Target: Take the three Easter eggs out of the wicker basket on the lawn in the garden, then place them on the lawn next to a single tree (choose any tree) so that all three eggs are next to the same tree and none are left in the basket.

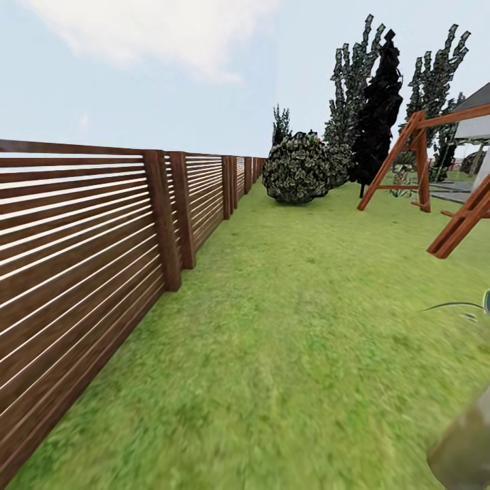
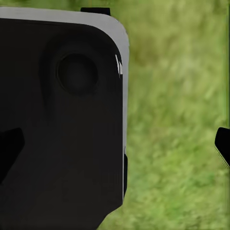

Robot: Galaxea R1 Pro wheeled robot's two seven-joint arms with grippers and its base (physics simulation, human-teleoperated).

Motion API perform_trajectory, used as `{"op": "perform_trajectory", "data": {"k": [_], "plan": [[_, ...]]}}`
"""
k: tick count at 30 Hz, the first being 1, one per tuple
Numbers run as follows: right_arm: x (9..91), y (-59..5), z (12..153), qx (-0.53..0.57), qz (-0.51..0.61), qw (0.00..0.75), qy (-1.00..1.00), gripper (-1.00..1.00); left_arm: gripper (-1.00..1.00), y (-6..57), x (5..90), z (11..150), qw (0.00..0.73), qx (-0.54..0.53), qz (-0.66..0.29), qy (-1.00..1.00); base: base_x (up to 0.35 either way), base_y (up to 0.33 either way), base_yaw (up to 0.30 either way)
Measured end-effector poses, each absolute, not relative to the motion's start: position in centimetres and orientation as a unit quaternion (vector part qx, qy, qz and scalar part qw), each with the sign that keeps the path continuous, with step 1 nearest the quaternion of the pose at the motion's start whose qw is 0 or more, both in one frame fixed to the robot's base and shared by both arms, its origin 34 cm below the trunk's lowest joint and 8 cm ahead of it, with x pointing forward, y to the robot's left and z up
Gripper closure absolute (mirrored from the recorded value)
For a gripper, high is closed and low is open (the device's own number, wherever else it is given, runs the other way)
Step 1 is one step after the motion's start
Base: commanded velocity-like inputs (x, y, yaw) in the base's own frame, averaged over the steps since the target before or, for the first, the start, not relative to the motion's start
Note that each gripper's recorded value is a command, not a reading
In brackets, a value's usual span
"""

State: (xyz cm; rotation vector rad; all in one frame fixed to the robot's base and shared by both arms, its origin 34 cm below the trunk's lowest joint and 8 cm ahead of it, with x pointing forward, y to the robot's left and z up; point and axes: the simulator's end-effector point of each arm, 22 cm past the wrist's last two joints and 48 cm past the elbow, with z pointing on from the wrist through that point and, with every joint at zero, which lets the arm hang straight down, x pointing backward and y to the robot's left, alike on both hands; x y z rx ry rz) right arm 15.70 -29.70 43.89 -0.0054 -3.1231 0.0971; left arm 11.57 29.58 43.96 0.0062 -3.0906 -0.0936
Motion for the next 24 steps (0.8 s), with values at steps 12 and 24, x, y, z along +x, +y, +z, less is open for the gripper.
{"op": "perform_trajectory", "data": {"k": [12, 24], "plan": [[15.61, -29.61, 43.88, -0.002, 0.030, 0.010, -0.999, -1.00, -1.00, 29.68, 11.57, 43.97, 0.025, 0.002, -0.031, -0.999, 0.330, 0.000, 0.000], [15.61, -29.47, 43.87, 0.000, 0.030, 0.010, -1.000, -1.00, -1.00, 29.61, 11.56, 43.96, 0.025, 0.002, -0.031, -0.999, 0.330, 0.000, -0.005]]}}
